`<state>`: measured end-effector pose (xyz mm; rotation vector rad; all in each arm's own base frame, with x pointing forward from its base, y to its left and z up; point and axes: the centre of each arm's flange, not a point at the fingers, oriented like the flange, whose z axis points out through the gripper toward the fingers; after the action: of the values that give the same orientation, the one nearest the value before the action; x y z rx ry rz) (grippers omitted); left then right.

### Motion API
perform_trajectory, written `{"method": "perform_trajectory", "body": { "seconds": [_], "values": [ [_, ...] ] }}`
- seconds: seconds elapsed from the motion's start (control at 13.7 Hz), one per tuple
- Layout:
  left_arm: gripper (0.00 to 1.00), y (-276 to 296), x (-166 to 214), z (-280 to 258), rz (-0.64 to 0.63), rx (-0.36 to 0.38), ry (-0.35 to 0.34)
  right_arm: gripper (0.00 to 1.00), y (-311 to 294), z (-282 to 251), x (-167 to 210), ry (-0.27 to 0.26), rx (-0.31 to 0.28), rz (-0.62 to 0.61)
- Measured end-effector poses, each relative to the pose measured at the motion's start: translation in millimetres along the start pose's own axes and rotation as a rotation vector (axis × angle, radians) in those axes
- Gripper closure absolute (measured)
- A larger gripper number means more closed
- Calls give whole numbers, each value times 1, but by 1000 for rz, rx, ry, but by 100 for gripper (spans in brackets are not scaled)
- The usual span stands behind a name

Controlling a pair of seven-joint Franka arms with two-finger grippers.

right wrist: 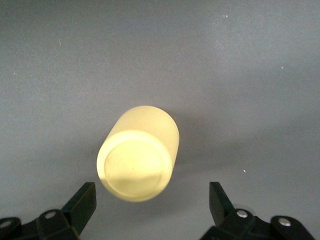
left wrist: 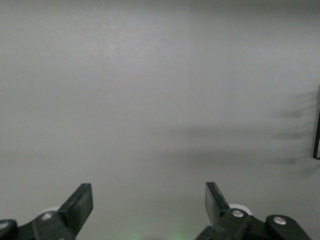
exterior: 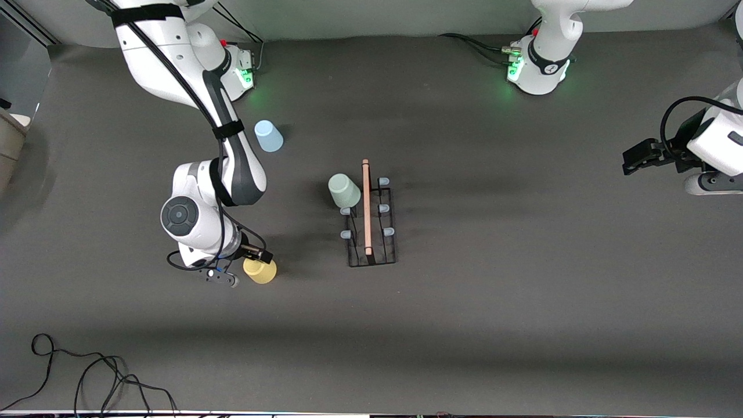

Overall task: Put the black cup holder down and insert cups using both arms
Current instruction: 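Grasp the yellow cup with the right gripper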

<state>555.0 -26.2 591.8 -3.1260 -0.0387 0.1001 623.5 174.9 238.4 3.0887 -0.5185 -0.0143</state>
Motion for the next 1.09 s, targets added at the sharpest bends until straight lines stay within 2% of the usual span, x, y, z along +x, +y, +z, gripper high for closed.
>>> {"method": "perform_trajectory", "body": {
  "seconds": [0.22, 0.36, 0.44, 0.51, 0.58, 0.8, 1.09],
  "values": [
    [0, 0, 0, 0, 0, 0, 0, 0, 0, 8, 2, 19, 0, 1],
    [0, 0, 0, 0, 0, 0, 0, 6, -1, 13, 4, 30, 7, 6],
    [0, 0, 0, 0, 0, 0, 0, 15, -1, 14, 4, 31, 7, 6],
    [0, 0, 0, 0, 0, 0, 0, 28, -1, 13, 4, 32, 8, 6],
    [0, 0, 0, 0, 0, 0, 0, 35, -2, 11, 5, 35, 12, 6],
    [0, 0, 0, 0, 0, 0, 0, 35, -7, -3, 6, 29, 26, 4],
    [0, 0, 0, 0, 0, 0, 0, 35, -26, -72, -3, -35, 78, 41]
  ]
}}
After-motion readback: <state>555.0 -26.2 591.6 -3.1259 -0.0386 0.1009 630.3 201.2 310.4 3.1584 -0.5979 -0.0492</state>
